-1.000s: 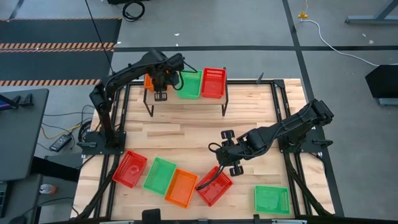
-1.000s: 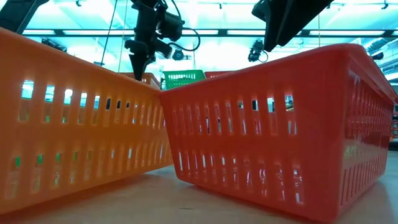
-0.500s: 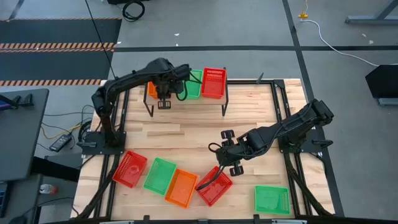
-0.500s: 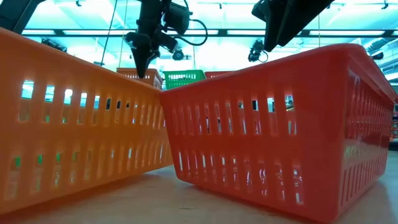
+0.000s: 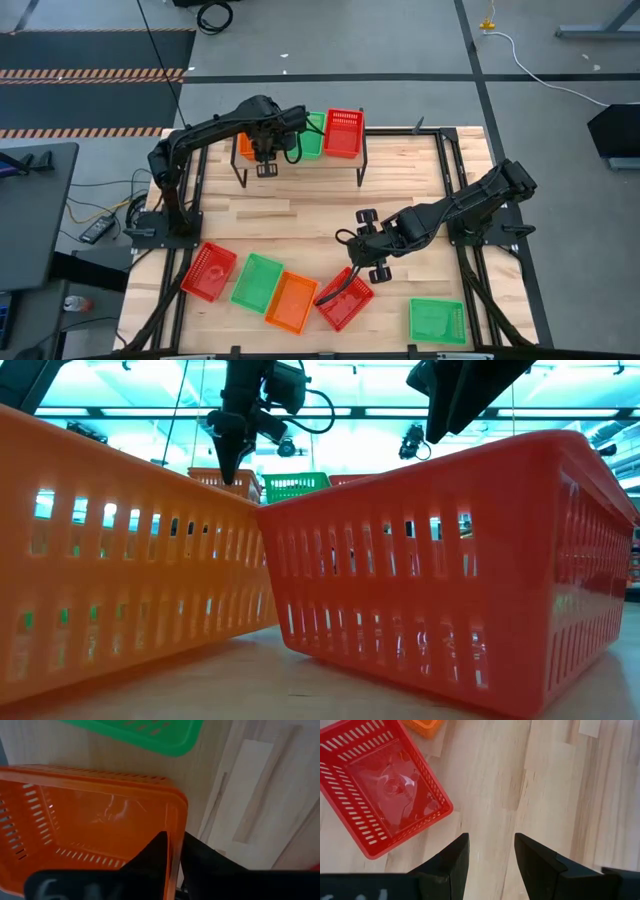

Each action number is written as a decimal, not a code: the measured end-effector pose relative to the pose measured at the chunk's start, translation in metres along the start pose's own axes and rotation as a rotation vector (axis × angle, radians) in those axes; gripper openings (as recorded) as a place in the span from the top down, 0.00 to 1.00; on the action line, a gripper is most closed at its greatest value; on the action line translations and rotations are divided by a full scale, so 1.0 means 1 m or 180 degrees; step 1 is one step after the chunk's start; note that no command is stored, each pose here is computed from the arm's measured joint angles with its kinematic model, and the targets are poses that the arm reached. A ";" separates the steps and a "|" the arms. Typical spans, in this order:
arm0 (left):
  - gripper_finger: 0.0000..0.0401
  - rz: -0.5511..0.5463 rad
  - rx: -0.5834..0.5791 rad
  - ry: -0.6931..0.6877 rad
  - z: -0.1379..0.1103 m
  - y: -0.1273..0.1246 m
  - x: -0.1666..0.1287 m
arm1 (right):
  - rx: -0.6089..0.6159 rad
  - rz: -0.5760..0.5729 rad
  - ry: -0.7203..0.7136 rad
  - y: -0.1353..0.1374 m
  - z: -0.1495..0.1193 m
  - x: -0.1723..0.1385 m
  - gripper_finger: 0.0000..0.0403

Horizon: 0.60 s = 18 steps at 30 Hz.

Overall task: Stack baskets on shelf by color
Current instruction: Stack the top orange bin on the orange bin on the shelf, then stack the right red bin on the red bin on the shelf

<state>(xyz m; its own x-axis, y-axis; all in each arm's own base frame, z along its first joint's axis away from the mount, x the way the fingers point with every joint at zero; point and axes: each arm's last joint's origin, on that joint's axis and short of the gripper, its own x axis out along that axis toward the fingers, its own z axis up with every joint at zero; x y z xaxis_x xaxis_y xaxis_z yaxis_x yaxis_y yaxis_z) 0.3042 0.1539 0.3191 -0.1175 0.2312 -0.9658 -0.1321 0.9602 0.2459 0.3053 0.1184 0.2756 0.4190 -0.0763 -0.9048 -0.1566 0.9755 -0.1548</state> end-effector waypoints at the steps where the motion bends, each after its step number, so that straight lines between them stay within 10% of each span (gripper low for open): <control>1: 0.86 0.0001 0.0008 -0.0002 0.000 -0.001 0.000 | 0.0002 0.0000 0.0000 0.000 0.000 0.000 0.59; 18: 0.60 0.0174 -0.0024 -0.0302 -0.023 -0.007 -0.033 | 0.0005 0.0001 0.0017 0.000 -0.001 0.000 0.59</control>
<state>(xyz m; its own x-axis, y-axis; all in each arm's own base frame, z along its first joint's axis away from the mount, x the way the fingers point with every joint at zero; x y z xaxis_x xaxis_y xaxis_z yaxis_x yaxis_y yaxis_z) 0.2865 0.1357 0.3510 -0.0310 0.2975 -0.9542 -0.1354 0.9446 0.2989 0.3048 0.1183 0.2754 0.4141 -0.0771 -0.9070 -0.1553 0.9758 -0.1539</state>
